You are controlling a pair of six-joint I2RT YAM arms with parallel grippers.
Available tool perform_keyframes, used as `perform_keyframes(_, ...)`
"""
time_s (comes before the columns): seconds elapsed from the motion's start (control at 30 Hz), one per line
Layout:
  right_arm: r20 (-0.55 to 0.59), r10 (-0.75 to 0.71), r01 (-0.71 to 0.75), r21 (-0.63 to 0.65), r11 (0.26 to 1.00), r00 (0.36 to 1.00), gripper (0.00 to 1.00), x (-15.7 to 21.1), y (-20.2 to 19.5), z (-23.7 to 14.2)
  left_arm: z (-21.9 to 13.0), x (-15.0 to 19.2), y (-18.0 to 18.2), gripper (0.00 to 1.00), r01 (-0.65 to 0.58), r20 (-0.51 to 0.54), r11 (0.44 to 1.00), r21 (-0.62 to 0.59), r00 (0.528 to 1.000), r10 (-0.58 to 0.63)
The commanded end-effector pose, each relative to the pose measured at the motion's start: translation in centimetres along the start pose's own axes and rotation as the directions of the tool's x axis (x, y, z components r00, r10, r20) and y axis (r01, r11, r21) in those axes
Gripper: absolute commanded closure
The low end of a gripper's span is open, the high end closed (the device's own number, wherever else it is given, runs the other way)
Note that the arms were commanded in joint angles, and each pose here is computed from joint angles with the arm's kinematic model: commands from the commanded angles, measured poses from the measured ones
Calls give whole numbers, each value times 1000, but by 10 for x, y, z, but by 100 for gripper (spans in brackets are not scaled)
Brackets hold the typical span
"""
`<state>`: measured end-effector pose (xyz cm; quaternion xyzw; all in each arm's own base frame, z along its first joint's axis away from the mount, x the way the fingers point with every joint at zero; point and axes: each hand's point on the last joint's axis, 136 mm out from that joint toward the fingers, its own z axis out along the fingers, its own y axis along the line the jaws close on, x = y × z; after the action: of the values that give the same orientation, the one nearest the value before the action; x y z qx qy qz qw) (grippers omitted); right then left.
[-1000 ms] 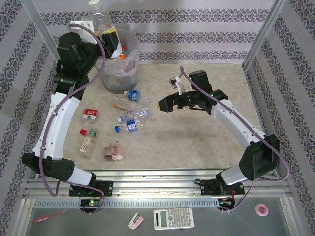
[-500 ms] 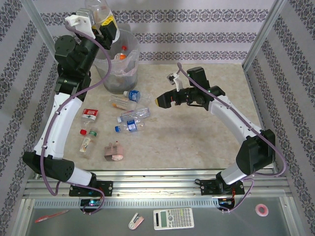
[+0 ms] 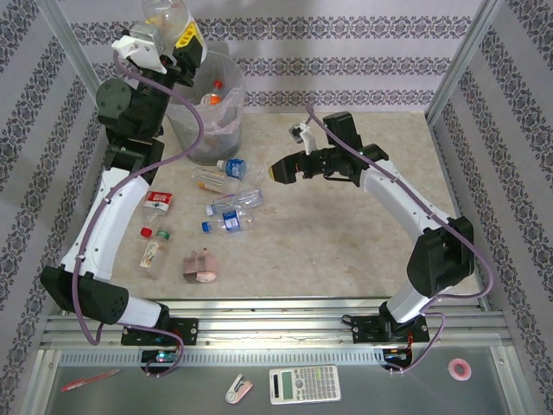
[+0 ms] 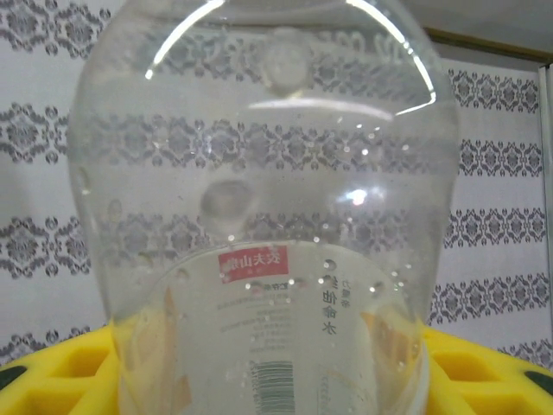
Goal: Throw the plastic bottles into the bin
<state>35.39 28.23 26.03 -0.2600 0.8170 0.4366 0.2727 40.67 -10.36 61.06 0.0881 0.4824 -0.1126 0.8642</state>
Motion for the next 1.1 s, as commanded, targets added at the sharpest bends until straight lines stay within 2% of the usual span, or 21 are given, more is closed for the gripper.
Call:
perform_keyframes(0.0,3,-11,12,-29,1000,1000,2,-9,6,4,-12,-62,-8,66,-64,202,998,6,977,61)
perform_keyframes(0.17,0,-12,12,-40,999,1000,2,-17,3,10,-13,-74,-9,67,-102,231,995,-6,968,100)
perform_keyframes(0.33,1,-10,10,-50,999,1000,2,-24,1,14,-8,-61,-5,69,-109,205,994,-29,972,113)
perform_keyframes(0.43,0,-6,6,-58,998,1000,2,-27,-1,17,2,-38,2,70,-95,156,994,-50,983,101)
perform_keyframes(0.5,-3,-4,4,-61,998,1000,2,-29,-1,17,11,-16,14,70,-43,94,997,-63,994,49)
perform_keyframes(0.6,-1,0,0,-65,998,1000,2,-31,-2,16,23,33,37,70,32,-21,995,-89,999,-35)
perform_keyframes(0.7,-1,6,-7,-69,998,1000,2,-31,-2,14,29,105,59,57,87,-199,986,-143,973,-114)
perform_keyframes(0.77,-2,10,-10,-73,997,1000,2,-30,-1,11,25,165,78,34,108,-313,970,-218,934,-175)
perform_keyframes(0.83,-5,20,-20,-73,997,1000,2,-29,-1,7,18,205,95,3,93,-383,953,-289,901,-204)
perform_keyframes(0.87,-8,27,-28,-77,997,1000,2,-27,0,5,17,216,101,0,116,-402,943,-313,883,-242)
perform_keyframes(0.93,-15,27,-28,-82,996,1000,2,-24,3,1,21,213,101,0,172,-417,931,-321,857,-302)
perform_keyframes(1.07,-25,19,-21,-81,996,999,2,-12,8,-5,30,160,85,0,212,-379,927,-309,867,-324)
